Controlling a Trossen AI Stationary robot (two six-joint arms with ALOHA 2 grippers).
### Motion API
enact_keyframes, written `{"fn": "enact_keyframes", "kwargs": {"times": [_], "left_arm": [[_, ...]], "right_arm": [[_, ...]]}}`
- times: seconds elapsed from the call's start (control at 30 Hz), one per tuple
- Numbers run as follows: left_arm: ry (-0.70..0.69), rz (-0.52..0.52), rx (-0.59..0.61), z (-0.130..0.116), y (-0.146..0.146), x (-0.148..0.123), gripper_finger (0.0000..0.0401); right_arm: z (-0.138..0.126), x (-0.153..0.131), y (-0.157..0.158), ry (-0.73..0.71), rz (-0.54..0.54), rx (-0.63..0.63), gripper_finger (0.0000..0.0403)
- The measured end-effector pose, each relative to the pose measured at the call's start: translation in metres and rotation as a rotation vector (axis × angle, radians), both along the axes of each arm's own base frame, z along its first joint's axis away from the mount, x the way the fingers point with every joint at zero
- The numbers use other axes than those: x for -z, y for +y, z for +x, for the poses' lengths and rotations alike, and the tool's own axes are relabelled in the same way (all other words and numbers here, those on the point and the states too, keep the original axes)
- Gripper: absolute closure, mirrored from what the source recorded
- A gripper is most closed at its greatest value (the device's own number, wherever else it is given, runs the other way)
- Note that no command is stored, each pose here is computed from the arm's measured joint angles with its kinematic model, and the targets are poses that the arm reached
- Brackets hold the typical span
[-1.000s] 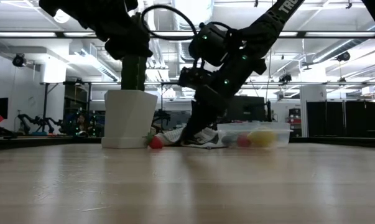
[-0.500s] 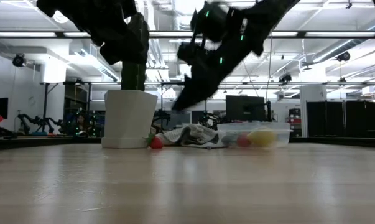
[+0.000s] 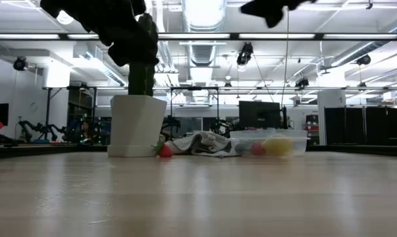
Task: Pick and placing Produce into tupperware
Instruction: Put the strawberry into the transparent bin
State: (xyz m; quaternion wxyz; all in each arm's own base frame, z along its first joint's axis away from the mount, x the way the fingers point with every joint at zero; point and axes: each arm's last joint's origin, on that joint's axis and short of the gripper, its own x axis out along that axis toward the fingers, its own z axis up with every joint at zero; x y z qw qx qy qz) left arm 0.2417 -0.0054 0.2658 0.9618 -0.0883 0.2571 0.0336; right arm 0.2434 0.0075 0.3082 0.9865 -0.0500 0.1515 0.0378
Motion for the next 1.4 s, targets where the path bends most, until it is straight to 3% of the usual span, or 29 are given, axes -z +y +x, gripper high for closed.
{"fn": "enact_keyframes", "kwargs": {"times": [0.2, 0.4, 0.53, 0.97, 1.17, 1.4], "left_arm": [[0.006, 0.157, -0.059, 0.02, 0.003, 0.014, 0.018], [0.107, 0.276, -0.288, 0.042, 0.009, 0.043, 0.018], [0.148, 0.378, -0.37, 0.056, 0.009, 0.049, 0.018], [0.535, 0.486, -0.366, 0.089, 0.008, 0.073, 0.018], [0.581, 0.528, -0.322, 0.096, 0.009, 0.081, 0.018], [0.607, 0.518, -0.191, 0.093, 0.007, 0.081, 0.018]], "right_arm": [[-0.04, 0.026, 0.002, -0.095, 0.042, -0.002, 0.0195], [-0.054, 0.048, 0.001, -0.174, 0.053, 0.003, 0.0195], [-0.057, 0.055, 0.001, -0.165, 0.053, 0.003, 0.0195], [-0.054, 0.057, 0.001, -0.145, 0.051, 0.003, 0.0195], [-0.052, 0.059, 0.002, -0.131, 0.051, 0.004, 0.0195], [-0.051, 0.06, 0.002, -0.124, 0.051, 0.004, 0.0195]]}}
